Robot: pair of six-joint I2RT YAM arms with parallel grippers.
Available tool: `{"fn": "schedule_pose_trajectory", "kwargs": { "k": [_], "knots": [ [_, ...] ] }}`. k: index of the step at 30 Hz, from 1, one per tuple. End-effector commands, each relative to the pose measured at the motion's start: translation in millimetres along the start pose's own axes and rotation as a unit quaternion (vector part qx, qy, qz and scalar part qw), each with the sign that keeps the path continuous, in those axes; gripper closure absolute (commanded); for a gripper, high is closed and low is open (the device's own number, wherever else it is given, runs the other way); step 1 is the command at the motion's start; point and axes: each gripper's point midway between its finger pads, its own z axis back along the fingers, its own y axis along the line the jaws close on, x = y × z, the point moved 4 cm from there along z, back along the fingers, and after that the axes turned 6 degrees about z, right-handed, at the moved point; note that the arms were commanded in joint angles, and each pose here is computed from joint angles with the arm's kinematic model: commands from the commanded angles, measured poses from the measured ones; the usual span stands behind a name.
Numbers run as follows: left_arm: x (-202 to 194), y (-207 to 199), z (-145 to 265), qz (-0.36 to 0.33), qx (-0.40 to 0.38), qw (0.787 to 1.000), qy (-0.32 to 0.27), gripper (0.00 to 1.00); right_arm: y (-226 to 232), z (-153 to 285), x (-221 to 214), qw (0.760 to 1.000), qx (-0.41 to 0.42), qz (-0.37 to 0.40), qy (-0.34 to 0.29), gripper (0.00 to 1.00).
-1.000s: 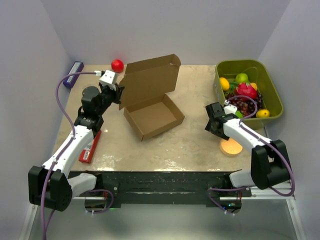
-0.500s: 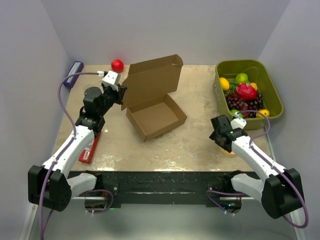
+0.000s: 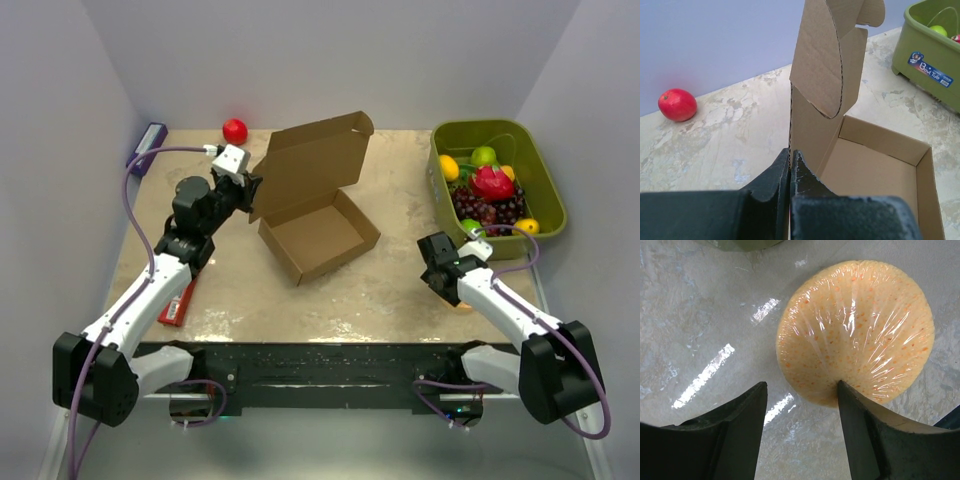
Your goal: Fold the paper box
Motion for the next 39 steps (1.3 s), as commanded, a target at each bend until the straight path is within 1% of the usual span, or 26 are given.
{"fn": "schedule_pose_trajectory", "kwargs": {
  "k": [1, 2, 5, 6, 7, 8, 10, 14, 17, 19, 20, 22, 23, 25, 26, 27, 28, 30, 33, 36, 37, 39],
  "knots": [
    [22, -1, 6, -0.033, 0.002, 0.999, -0.037, 1.00, -5, -5, -3, 1.000, -0.024, -0.019, -0.005, 0.42],
    [23, -1, 7, -0.035, 0.005, 0.999, -0.039, 1.00, -5, -5, -4, 0.999, -0.023, -0.022, -0.003, 0.43],
    [26, 0, 9, -0.038, 0.011, 0.998, -0.044, 1.00, -8, -5, -4, 0.999, -0.030, -0.026, -0.005, 0.50],
    [26, 1, 9, -0.039, 0.013, 0.998, -0.044, 1.00, -8, -5, -2, 0.999, -0.031, -0.026, -0.010, 0.58],
    [25, 1, 9, -0.040, 0.013, 0.998, -0.042, 1.00, -10, -5, -3, 0.999, -0.036, -0.026, -0.009, 0.62],
    [25, 1, 8, -0.040, 0.015, 0.998, -0.042, 1.00, -9, -6, -3, 0.999, -0.037, -0.026, -0.009, 0.72],
    [24, 1, 8, -0.040, 0.015, 0.998, -0.041, 1.00, -8, -7, -4, 0.999, -0.038, -0.024, -0.007, 0.77],
    [25, -1, 8, -0.040, 0.012, 0.998, -0.042, 1.00, -6, -10, -4, 0.999, -0.041, -0.013, -0.003, 1.00],
    [23, -3, 7, -0.044, 0.002, 0.998, -0.039, 1.00, -4, -10, -2, 0.999, -0.037, -0.007, -0.008, 1.00],
    [21, -6, 6, -0.049, -0.014, 0.998, -0.038, 1.00, 1, -9, 0, 1.000, -0.021, -0.004, -0.009, 1.00],
    [20, -8, 6, -0.051, -0.019, 0.998, -0.037, 1.00, 3, -7, -2, 1.000, -0.007, 0.010, -0.002, 1.00],
    [19, -12, 5, -0.058, -0.036, 0.997, -0.037, 1.00, 10, -2, 3, 1.000, 0.026, 0.009, -0.011, 1.00],
    [16, -13, 4, -0.059, -0.043, 0.997, -0.034, 1.00, 13, 2, 3, 0.999, 0.043, 0.021, -0.010, 1.00],
    [13, -18, 2, -0.067, -0.066, 0.995, -0.028, 1.00, 22, 13, 12, 0.996, 0.088, 0.015, -0.027, 1.00],
    [10, -20, 1, -0.070, -0.075, 0.994, -0.024, 1.00, 24, 16, 12, 0.994, 0.105, 0.030, -0.031, 1.00],
    [8, -21, 0, -0.076, -0.084, 0.993, -0.020, 1.00, 31, 20, 11, 0.990, 0.136, 0.036, -0.024, 1.00],
    [6, -24, 0, -0.079, -0.098, 0.992, -0.017, 1.00, 37, 26, 15, 0.985, 0.163, 0.034, -0.032, 1.00],
    [4, -25, 0, -0.086, -0.103, 0.991, -0.013, 1.00, 43, 31, 9, 0.979, 0.198, 0.054, -0.020, 1.00],
    [-1, -23, -1, -0.095, -0.102, 0.990, -0.005, 1.00, 51, 38, 8, 0.968, 0.238, 0.076, -0.017, 1.00],
    [-6, -19, -2, -0.110, -0.103, 0.989, 0.008, 1.00, 67, 54, 6, 0.944, 0.314, 0.100, -0.009, 1.00],
    [-7, -14, -1, -0.110, -0.109, 0.988, 0.015, 1.00, 78, 65, 4, 0.926, 0.364, 0.104, 0.000, 1.00],
    [-9, -8, -3, -0.103, -0.118, 0.987, 0.023, 1.00, 84, 74, 5, 0.912, 0.395, 0.111, -0.004, 1.00]
  ]
}}
